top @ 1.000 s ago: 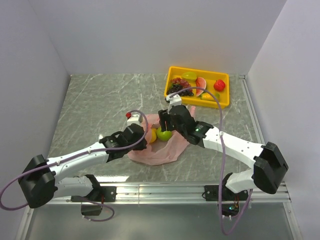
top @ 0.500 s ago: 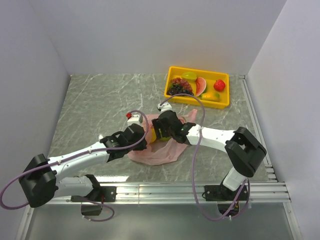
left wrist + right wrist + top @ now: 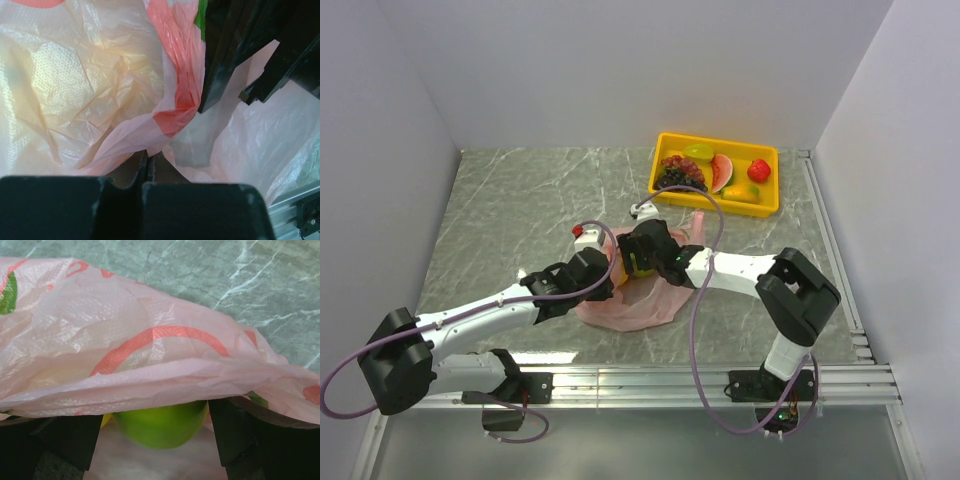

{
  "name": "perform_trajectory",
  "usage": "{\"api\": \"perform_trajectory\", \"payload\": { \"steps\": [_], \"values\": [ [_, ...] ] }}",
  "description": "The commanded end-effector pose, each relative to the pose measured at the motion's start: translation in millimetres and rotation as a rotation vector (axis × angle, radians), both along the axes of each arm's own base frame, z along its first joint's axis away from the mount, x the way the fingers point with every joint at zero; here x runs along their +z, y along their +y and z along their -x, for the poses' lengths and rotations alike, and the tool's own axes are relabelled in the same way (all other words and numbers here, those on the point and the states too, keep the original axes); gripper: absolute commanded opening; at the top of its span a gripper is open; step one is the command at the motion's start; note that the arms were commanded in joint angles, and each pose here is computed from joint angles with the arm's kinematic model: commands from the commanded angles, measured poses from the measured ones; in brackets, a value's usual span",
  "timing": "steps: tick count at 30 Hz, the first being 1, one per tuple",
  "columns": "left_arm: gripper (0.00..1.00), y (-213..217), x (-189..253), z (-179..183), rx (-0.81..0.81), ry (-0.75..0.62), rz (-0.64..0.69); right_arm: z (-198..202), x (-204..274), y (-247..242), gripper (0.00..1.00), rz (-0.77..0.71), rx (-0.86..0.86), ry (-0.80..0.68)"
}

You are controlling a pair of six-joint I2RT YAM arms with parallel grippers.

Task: Untie the knot of the plastic bag and take out the fruit

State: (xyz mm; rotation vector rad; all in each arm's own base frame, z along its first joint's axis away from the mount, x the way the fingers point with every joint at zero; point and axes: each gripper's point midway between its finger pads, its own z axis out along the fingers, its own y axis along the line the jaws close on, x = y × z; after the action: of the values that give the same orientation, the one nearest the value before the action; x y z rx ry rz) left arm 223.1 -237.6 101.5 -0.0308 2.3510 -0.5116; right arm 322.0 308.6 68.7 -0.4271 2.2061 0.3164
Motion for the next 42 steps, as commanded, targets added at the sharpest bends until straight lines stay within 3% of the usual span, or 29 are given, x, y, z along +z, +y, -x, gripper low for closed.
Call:
{"api": "perform_trajectory", "payload": {
  "steps": [1, 6, 10, 13, 22, 26, 32, 37, 42],
  "values": [
    [0.01, 4.4, 4.8, -4.2, 0.033, -0.019, -0.003, 17.4, -32.6, -5.6, 0.88, 0.050, 0.023, 0.089],
    [0.01, 7.6, 6.0, -4.8, 0.043, -0.026, -0.009, 22.3, -33.1, 7.9, 0.98, 0.009, 0.075, 0.123],
    [0.01, 8.2, 7.3, -3.7, 0.047, -0.026, 0.002, 17.4, -30.5, 6.1, 0.96, -0.005, 0.050, 0.094],
    [0.01, 9.8, 5.3, -2.4, 0.049, -0.023, -0.002, 15.9, -26.8, 2.8, 0.86, -0.005, 0.037, 0.077],
    [0.01, 15.8, 8.2, -4.3, 0.068, -0.037, -0.016, 34.9, 41.3, -11.1, 0.37, -0.101, 0.091, -0.026],
    [0.01, 18.3, 10.0, -5.6, 0.074, -0.044, -0.029, 47.9, 91.8, -12.9, 0.30, -0.188, 0.156, -0.101],
    [0.01, 19.1, 12.8, -4.9, 0.076, -0.051, -0.017, 59.8, 164.8, -15.4, 0.30, -0.334, 0.235, -0.274],
    [0.01, 19.6, 12.1, -2.1, 0.070, -0.043, -0.016, 23.7, 215.3, -55.9, 0.31, -0.330, 0.051, -0.434],
    [0.00, 21.1, 11.3, 0.7, 0.068, -0.044, -0.005, -54.7, 223.2, -141.5, 0.33, -0.240, -0.271, -0.483]
  ]
}}
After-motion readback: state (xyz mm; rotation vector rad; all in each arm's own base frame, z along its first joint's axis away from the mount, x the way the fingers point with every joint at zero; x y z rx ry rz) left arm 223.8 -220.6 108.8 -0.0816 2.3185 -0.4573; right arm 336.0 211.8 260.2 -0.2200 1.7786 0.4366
